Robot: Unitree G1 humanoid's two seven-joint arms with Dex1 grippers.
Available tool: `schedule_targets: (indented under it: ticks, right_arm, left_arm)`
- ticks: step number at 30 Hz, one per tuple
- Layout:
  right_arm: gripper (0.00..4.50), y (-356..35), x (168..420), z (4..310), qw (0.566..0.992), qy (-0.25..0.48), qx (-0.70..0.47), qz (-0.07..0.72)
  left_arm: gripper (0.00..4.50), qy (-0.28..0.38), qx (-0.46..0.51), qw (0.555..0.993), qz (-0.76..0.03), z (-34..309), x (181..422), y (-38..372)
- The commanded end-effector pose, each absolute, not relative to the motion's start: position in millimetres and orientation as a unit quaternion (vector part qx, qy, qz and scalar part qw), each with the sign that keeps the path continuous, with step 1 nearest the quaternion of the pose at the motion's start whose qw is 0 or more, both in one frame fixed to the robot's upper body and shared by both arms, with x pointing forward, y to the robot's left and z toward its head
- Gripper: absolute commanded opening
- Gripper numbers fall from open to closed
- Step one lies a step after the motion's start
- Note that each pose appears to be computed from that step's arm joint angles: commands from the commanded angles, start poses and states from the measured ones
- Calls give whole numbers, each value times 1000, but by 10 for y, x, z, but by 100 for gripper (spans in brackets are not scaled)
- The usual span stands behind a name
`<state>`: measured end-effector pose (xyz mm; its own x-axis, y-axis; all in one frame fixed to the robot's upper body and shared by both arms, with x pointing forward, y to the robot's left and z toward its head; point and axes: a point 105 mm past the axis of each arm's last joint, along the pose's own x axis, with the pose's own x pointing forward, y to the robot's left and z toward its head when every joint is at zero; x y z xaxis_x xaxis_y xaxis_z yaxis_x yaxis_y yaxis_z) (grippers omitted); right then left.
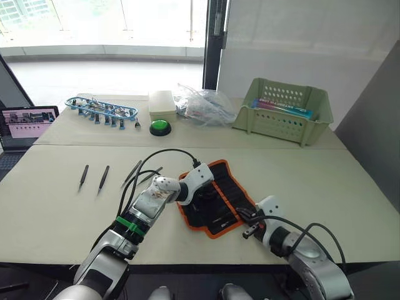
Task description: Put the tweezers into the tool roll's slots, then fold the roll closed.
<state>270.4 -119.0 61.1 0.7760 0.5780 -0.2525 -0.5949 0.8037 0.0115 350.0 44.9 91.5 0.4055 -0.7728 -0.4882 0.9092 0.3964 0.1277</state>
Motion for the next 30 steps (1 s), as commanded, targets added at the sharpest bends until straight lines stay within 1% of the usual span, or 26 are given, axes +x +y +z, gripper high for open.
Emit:
schedule_targets:
  ticks: [1, 5, 6, 8, 10, 12, 14, 16, 19, 21, 23, 25, 27, 30]
  right_arm:
    - [0, -1191, 2631, 389, 934, 173, -29, 311]
    - [0, -1199, 2635, 372, 933, 177, -30, 311]
    - [0, -1199, 2634, 370, 933, 178, -30, 313]
    - [0, -1194, 2636, 362, 931, 179, -30, 317]
    - [0, -1199, 2641, 358, 930, 180, -31, 320]
    - [0, -1215, 2656, 351, 929, 181, -31, 321]
    - [0, -1234, 2666, 345, 928, 182, -33, 323]
    - [0, -1251, 2679, 334, 928, 183, -34, 324]
    - [0, -1278, 2699, 324, 927, 185, -33, 323]
    - [0, -1302, 2723, 325, 929, 184, -30, 319]
    - [0, -1318, 2737, 332, 930, 184, -25, 318]
    - [0, -1325, 2735, 330, 929, 185, -23, 320]
    - [0, -1351, 2730, 318, 927, 188, -25, 323]
    - [0, -1391, 2726, 303, 925, 193, -27, 325]
  left_arm:
    - [305, 139, 172, 836, -501, 1283, 3455, 677]
    - [438, 129, 146, 856, -479, 1516, 3264, 1016]
    - [445, 128, 137, 863, -469, 1559, 3205, 1110]
    - [445, 125, 123, 883, -436, 1607, 3075, 1360]
    - [445, 122, 116, 906, -389, 1586, 2935, 1641]
    - [445, 114, 105, 935, -319, 1534, 2767, 1975]
    - [445, 113, 99, 954, -259, 1470, 2565, 2228]
    - [445, 116, 85, 968, -206, 1355, 2326, 2412]
    - [445, 136, 61, 981, -122, 1091, 1864, 2659]
    - [445, 135, 43, 989, -44, 964, 1596, 2889]
    - [445, 129, 30, 991, 27, 891, 1386, 3114]
    - [445, 122, 8, 989, 81, 846, 1222, 3289]
    - [445, 116, -7, 987, 107, 825, 1113, 3384]
    - [445, 110, -8, 987, 114, 853, 1093, 3421]
